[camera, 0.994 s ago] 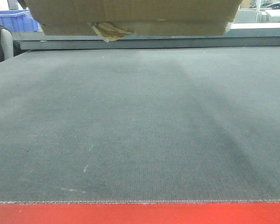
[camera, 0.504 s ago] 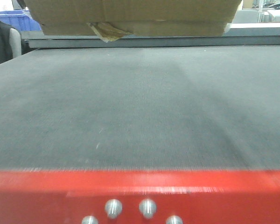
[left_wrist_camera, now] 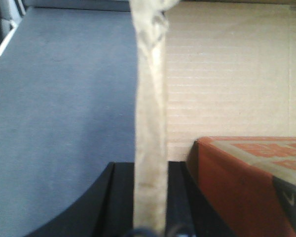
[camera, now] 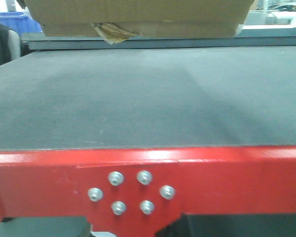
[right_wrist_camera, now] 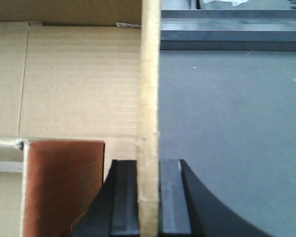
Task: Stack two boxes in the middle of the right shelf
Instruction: 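Drive the base to the steel shelf while holding the boxes up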
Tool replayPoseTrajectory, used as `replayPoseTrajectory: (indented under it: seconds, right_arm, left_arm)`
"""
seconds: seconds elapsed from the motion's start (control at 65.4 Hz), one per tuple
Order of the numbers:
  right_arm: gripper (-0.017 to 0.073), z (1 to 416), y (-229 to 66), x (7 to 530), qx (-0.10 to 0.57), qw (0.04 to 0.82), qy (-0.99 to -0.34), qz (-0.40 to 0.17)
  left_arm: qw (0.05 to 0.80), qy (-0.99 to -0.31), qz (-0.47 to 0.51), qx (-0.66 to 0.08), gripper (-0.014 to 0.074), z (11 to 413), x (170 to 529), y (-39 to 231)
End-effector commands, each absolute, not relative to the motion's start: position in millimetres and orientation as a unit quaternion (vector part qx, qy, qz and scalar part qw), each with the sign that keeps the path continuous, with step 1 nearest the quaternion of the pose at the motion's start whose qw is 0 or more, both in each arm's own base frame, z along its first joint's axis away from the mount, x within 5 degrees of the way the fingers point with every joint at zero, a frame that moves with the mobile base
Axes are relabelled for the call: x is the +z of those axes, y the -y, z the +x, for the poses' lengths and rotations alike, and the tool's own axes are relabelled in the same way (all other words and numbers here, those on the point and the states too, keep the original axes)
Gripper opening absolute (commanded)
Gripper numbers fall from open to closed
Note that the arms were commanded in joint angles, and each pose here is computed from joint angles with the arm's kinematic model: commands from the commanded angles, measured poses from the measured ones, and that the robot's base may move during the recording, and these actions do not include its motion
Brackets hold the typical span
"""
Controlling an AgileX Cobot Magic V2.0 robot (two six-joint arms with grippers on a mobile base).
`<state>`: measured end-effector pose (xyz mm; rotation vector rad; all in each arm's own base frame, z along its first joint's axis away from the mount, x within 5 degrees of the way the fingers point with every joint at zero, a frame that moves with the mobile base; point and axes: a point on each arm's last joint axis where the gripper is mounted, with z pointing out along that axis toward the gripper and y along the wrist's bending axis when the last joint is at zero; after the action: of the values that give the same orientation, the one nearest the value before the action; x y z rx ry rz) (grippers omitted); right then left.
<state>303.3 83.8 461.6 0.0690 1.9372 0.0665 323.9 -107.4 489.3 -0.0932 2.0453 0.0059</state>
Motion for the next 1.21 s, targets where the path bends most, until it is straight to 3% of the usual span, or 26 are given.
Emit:
replayPoseTrajectory:
  seconds: [0.0,1.192]
  right_arm:
    - [-0.0151,299.2,-76.0,474.4,0.011,0.592,-0.806,0.027]
    - [-0.0151,299.3,-76.1,474.5,0.012,0.593,-0.805,0.027]
  left_arm:
    - [0.551,-0.833,-0.041,0.016,-0.0111,318.3,502.8,99.5]
    - [0.551,-0.833,-0.041,0.016,-0.0111,318.3,502.8,99.5]
